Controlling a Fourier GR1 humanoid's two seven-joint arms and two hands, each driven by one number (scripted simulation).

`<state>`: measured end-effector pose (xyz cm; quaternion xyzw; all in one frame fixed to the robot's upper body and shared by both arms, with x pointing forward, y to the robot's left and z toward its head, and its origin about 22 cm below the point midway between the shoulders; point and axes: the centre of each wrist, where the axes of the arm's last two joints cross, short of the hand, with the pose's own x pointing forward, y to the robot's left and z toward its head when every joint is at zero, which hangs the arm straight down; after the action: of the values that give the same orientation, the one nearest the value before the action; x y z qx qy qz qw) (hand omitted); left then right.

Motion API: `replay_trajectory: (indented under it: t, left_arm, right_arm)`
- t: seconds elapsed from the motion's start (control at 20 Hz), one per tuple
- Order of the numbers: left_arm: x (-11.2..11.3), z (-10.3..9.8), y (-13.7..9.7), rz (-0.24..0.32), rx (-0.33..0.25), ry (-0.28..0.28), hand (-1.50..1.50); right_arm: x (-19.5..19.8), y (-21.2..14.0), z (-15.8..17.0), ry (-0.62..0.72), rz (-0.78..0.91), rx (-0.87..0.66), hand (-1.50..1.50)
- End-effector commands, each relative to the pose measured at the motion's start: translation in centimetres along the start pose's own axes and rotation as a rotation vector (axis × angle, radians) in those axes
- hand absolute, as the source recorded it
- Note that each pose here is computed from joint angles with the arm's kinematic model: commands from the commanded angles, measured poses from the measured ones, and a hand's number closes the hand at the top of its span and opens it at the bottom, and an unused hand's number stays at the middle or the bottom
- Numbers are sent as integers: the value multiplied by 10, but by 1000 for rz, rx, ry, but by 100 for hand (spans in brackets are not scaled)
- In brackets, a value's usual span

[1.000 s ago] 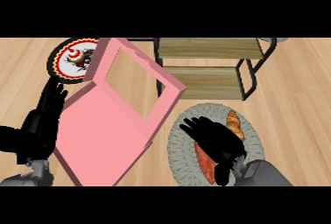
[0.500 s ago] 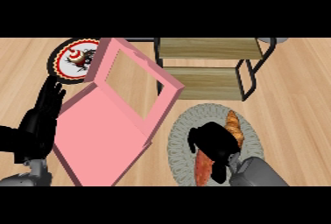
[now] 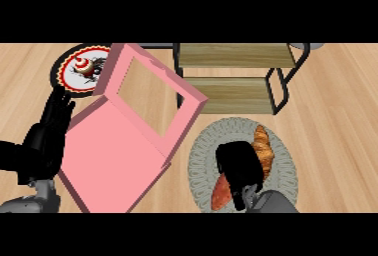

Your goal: Pick the sweet potato from the placemat and place it in the tiered shelf

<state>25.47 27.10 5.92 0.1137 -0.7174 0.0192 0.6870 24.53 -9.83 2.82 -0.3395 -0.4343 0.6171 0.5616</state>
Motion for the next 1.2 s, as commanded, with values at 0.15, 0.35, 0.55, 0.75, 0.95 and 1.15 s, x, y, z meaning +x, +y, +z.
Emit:
replay_trajectory:
  t: [0.15, 0.35, 0.55, 0.75, 0.95, 1.15]
  left_arm:
    - [-1, 0, -6, 8, -19, 3, 0]
    - [-3, -6, 9, -3, -16, 1, 0]
    - [1, -6, -4, -8, -19, 9, 0]
    - [6, -6, 4, -2, -6, 3, 0]
    - [-7, -7, -1, 2, 21, 2, 0]
    - [4, -10, -9, -8, 11, 7, 0]
  right_arm:
    - [53, -5, 26, 175, -275, -51, 150]
    - [75, -39, 56, 105, -378, -127, 150]
    - [74, -82, 74, 79, -564, -318, 150]
    - [76, -109, 107, 96, -674, -448, 150]
    - [65, -140, 115, 185, -675, -623, 150]
    - [65, -152, 118, 258, -615, -680, 150]
